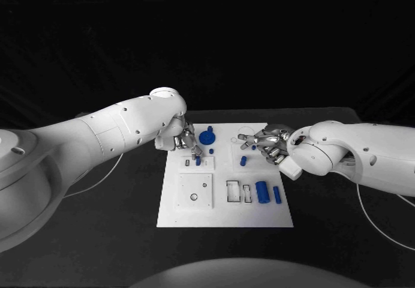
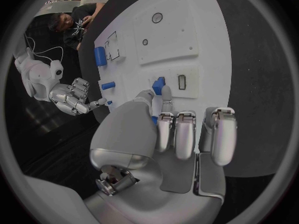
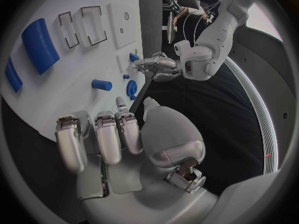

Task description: Assemble the parts on the task board

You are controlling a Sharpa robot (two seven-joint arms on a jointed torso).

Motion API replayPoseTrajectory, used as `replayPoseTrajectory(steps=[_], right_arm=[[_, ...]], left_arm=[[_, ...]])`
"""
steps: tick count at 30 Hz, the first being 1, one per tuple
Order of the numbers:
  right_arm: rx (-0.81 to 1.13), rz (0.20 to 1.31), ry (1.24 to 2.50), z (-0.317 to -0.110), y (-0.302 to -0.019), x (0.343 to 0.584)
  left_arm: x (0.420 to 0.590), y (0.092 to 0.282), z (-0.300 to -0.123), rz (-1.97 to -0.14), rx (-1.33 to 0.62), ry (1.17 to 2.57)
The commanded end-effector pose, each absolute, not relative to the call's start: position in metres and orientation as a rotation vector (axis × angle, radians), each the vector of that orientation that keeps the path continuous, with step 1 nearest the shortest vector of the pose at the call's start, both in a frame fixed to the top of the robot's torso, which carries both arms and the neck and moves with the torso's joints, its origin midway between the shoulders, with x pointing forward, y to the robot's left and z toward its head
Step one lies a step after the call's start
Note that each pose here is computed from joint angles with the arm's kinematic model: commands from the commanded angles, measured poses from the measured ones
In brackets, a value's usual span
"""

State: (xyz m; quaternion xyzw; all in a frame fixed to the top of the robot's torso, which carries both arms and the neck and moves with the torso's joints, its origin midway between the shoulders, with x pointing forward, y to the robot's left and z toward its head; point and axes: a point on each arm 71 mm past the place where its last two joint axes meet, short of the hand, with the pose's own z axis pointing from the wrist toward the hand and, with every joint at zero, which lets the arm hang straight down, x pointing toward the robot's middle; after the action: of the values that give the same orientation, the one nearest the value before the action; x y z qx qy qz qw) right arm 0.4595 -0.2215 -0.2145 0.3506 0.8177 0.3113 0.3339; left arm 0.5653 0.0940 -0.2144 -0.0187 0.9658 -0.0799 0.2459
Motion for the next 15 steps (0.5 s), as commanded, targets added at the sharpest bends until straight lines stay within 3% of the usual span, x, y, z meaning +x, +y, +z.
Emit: replayPoseTrajectory(steps=[1, 15], right_arm=[[0.906, 0.816, 2.147, -0.2148, -0.2203, 0.4585], [0.903, 0.815, 2.148, -0.2146, -0.2194, 0.4586]], left_arm=[[0.5633, 0.0921, -0.2152, -0.213, -0.031, 2.659], [0.5621, 0.0874, -0.2151, -0.222, -0.019, 2.663]])
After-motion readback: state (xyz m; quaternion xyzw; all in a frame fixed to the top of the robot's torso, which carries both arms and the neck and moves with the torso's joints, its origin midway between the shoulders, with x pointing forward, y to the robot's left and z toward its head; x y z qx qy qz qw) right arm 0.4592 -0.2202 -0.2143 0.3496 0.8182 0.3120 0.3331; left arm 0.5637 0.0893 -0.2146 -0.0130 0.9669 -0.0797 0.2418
